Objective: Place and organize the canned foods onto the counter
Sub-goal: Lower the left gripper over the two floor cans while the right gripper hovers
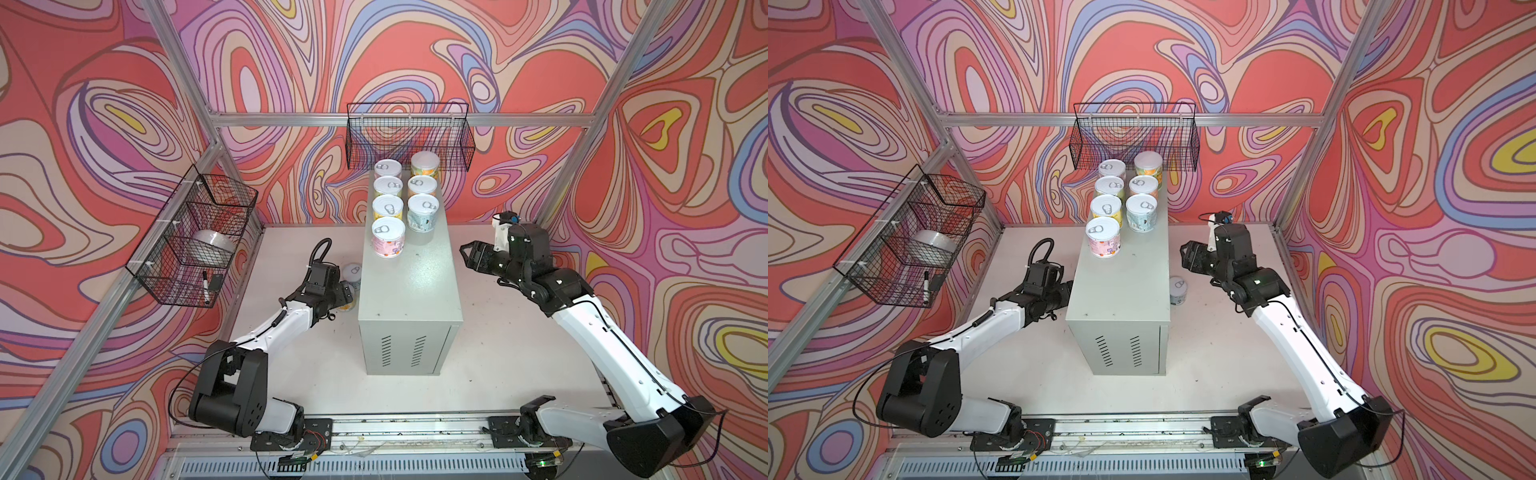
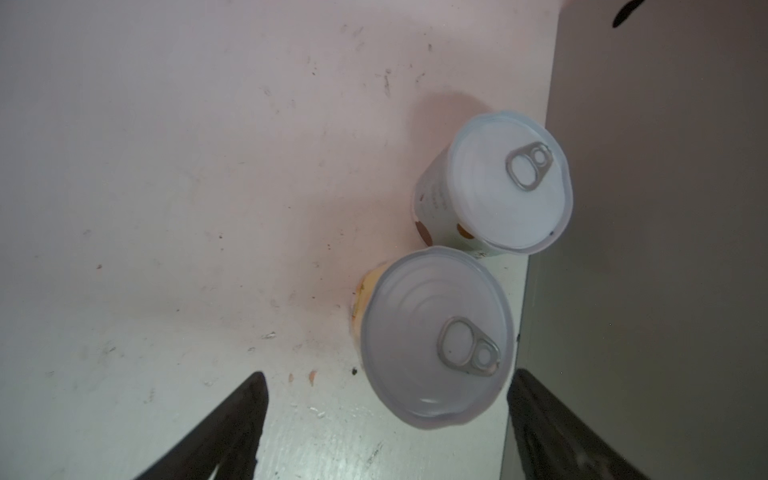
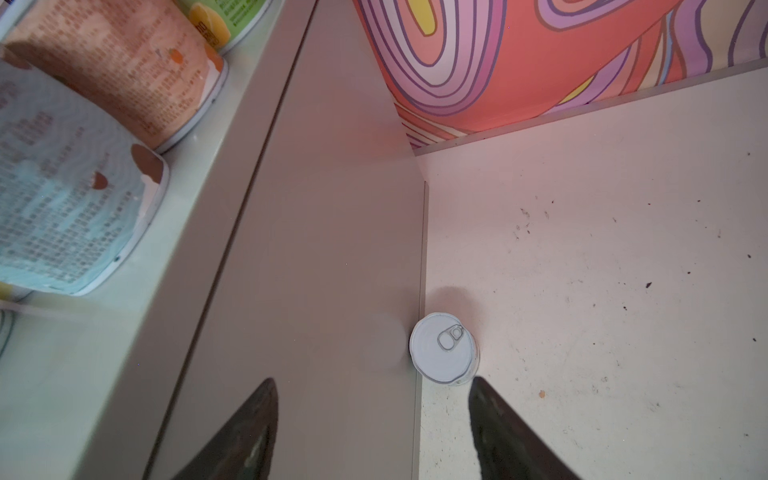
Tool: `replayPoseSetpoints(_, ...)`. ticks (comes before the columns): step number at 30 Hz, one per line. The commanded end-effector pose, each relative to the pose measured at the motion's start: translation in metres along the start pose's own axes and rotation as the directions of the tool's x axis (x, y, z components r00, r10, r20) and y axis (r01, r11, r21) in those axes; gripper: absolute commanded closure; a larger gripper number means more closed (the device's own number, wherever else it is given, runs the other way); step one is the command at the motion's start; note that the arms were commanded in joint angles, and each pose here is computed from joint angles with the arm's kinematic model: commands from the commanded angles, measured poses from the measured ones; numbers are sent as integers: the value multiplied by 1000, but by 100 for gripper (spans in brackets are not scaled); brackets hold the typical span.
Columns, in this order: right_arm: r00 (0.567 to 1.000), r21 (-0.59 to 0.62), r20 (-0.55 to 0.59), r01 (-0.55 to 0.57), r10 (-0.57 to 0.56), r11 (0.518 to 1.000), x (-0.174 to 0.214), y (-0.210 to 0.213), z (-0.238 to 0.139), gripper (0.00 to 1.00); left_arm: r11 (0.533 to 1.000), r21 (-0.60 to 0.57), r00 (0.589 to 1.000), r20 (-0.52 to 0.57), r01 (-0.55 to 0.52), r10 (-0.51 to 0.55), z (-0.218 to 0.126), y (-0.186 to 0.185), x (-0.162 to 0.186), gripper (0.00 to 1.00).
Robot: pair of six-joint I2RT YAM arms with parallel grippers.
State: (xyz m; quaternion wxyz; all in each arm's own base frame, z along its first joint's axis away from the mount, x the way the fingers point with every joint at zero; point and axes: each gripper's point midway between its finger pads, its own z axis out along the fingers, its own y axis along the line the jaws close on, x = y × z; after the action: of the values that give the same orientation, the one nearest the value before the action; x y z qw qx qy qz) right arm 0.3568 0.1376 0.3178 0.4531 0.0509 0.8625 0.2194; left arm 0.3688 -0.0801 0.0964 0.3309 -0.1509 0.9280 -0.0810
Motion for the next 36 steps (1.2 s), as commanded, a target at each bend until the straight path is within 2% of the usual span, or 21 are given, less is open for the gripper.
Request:
replayPoseSetpoints(1,1000,-18,24,-6,7,1000,-4,2,-5,26,999,37,1000,-7,-29,29,9,-11,1,8)
replayPoseSetpoints(11,1000,-4,26,2,-2,1000,-3,-1,-3,26,998,-18,996,-61,-68,66,38,-16,6,11)
replayPoseSetpoints(19,1000,10,15,10,-10,1000,2,-5,3,25,992,-83,992,-93,-94,86,54,-10,14,16)
replayPoseSetpoints(23,1000,14,8,11,-11,1000,5,-7,5,25,989,-105,990,-104,-104,93,57,-8,19,22)
replayPoseSetpoints(25,1000,16,5,12,-12,1000,7,-8,6,26,986,-124,990,-104,-107,94,57,-4,19,29)
replayPoseSetpoints(28,1000,17,-2,14,-14,1000,8,-9,8,26,985,-134,990,-101,-113,100,54,-2,17,44)
replayPoseSetpoints(29,1000,17,-4,13,-13,1000,9,-9,9,26,985,-133,990,-98,-114,102,53,-3,16,51)
replayPoseSetpoints(30,1000,15,-6,12,-12,1000,10,-9,10,26,985,-131,990,-94,-115,103,51,-3,15,63)
replayPoseSetpoints(31,1000,15,-7,8,-7,1000,11,-10,11,26,984,-130,990,-91,-119,108,49,-3,14,84)
replayPoseSetpoints(32,1000,12,-9,6,-6,1000,13,-10,12,26,984,-136,990,-89,-117,106,47,-2,13,100)
replayPoseSetpoints(36,1000,9,-10,-4,4,1000,19,-13,13,26,983,-138,989,-94,-123,110,33,-2,12,100)
